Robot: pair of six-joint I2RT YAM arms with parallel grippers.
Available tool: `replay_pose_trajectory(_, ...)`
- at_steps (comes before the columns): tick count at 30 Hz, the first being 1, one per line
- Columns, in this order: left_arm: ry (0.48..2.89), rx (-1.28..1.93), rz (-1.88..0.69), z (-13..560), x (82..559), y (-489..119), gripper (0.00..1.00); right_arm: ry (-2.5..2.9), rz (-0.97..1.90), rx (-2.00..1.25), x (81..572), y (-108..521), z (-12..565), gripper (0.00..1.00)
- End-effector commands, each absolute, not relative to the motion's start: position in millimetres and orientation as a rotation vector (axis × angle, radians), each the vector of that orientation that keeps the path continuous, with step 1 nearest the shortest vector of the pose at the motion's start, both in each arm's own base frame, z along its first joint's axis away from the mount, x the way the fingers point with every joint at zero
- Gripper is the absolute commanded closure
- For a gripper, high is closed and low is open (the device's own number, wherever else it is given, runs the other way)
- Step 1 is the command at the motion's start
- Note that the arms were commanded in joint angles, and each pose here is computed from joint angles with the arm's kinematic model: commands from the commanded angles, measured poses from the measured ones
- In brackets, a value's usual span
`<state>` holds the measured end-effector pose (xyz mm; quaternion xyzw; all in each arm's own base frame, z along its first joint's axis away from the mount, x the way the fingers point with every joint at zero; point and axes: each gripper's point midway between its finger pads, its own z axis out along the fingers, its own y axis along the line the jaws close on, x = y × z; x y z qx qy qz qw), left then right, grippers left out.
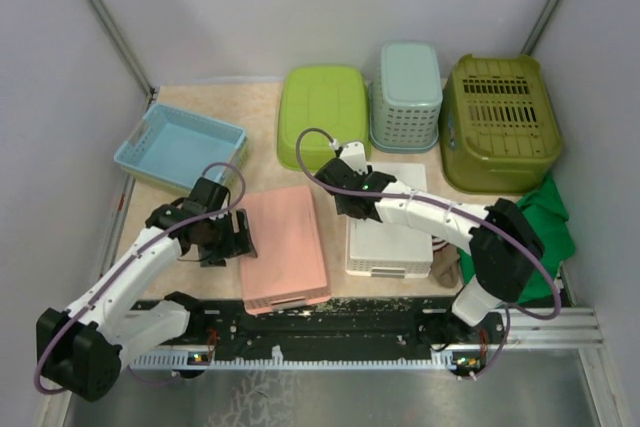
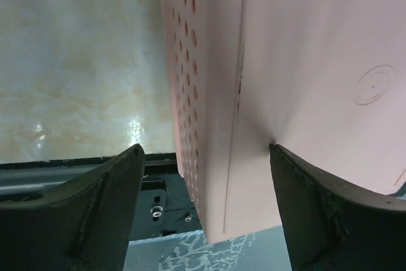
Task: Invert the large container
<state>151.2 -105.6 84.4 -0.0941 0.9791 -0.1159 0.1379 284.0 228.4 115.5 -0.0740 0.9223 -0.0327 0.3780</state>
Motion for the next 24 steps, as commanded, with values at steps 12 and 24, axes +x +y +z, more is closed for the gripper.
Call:
replay_pose_trajectory(12,2.747,-0.172,-0.600,90.4,209.6,-160.0,0.16,2.407,-0.187,-0.113,255.0,184.9,112.7,0.65)
replay_pose_trajectory(24,2.725,-0.056,-0.768,88.9,240.7,-202.0,0.18,2.375,-0.023,-0.016,230.6,168.5,140.3,0.49)
